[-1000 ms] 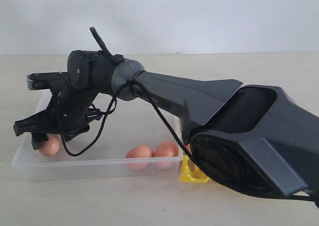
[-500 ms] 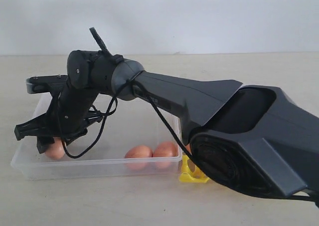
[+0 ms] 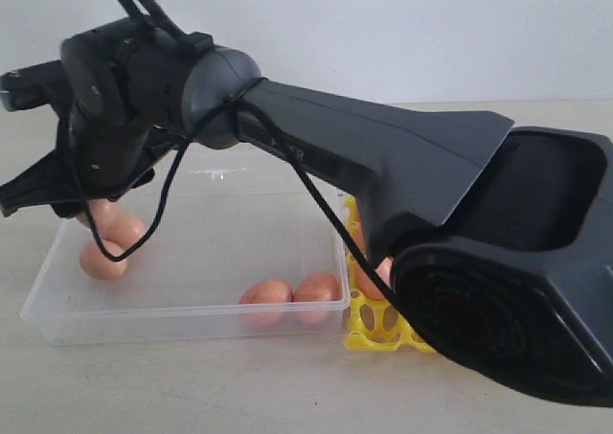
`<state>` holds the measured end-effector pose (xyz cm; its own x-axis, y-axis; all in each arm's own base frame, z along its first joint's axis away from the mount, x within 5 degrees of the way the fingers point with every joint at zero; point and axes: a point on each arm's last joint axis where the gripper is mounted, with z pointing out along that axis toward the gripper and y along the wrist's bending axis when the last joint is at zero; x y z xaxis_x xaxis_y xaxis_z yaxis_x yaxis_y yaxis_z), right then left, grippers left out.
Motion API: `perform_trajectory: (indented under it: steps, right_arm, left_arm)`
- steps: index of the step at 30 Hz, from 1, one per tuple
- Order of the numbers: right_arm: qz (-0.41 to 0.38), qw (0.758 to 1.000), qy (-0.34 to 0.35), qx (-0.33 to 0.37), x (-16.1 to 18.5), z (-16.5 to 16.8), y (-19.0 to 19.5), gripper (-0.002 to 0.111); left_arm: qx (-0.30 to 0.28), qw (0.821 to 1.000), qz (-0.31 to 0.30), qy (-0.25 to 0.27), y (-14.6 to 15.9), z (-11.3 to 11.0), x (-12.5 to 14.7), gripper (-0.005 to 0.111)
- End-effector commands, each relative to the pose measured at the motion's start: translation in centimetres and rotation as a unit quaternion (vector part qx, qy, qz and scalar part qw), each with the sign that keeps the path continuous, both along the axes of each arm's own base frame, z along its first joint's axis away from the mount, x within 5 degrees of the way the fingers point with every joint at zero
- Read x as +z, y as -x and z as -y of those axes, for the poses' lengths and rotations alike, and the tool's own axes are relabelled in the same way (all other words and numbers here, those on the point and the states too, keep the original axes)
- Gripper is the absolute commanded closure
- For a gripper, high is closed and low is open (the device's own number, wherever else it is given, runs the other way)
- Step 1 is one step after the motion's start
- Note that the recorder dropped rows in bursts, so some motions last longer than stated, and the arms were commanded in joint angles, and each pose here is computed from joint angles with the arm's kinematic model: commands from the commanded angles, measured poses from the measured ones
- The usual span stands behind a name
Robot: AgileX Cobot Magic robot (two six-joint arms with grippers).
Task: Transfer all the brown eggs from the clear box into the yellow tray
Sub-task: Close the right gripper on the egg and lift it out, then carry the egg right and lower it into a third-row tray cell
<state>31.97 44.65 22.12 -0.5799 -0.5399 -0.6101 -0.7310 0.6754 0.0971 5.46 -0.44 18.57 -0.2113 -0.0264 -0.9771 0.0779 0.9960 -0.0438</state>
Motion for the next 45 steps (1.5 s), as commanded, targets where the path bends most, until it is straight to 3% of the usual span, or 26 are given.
perform_trajectory:
  steps: [1,5,8,13,19,23,25,28,32,33,35,40,45]
  right_arm:
    - [0.077,0.996,0.014,0.031,3.2,0.5,0.2,0.109]
    - [0.132,0.989,-0.029,0.052,6.2,1.0,0.4,0.109]
    - [0.150,0.986,-0.047,0.057,6.4,2.1,1.0,0.109]
    - [0.178,0.977,-0.107,0.039,5.2,7.6,3.1,0.109]
    - [0.177,0.970,-0.150,-0.069,4.5,21.3,7.0,0.109]
    - [0.222,0.947,-0.156,-0.173,6.0,30.9,8.7,0.109]
    - [0.248,0.929,-0.155,-0.228,6.4,34.6,9.1,0.109]
    - [0.286,0.875,-0.190,-0.342,7.5,39.7,8.3,0.109]
    - [0.298,0.758,-0.316,-0.486,8.1,45.3,6.6,0.109]
    - [0.293,0.744,-0.346,-0.491,7.9,46.0,6.2,0.109]
    - [0.275,0.749,-0.399,-0.451,7.5,46.1,5.4,0.109]
    - [0.157,0.827,-0.507,-0.189,5.1,43.2,5.3,0.109]
    - [0.045,0.899,-0.421,-0.111,1.2,41.9,6.0,0.109]
  left_arm:
    - [-0.002,1.000,0.000,0.003,0.0,0.0,0.1,0.111]
    - [-0.002,1.000,0.000,0.003,0.0,0.0,0.1,0.111]
    - [-0.002,1.000,0.000,0.002,0.0,0.0,0.1,0.111]
    - [-0.002,1.000,0.000,0.002,0.0,0.0,0.1,0.111]
    - [-0.002,1.000,0.000,0.002,0.0,0.0,0.1,0.111]
    - [-0.002,1.000,0.000,0.002,0.0,0.0,0.1,0.111]
    - [-0.002,1.000,0.000,0.002,0.0,0.0,0.1,0.111]
    - [-0.002,1.000,0.000,0.002,0.0,0.0,0.1,0.111]
    - [-0.002,1.000,0.000,0.002,0.0,0.0,0.1,0.111]
    - [-0.002,1.000,0.000,0.002,0.0,0.0,0.1,0.111]
    - [-0.002,1.000,0.000,0.002,0.0,0.0,0.1,0.111]
    - [-0.002,1.000,0.000,0.002,0.0,0.0,0.1,0.111]
    - [-0.002,1.000,0.000,0.002,0.0,0.0,0.1,0.111]
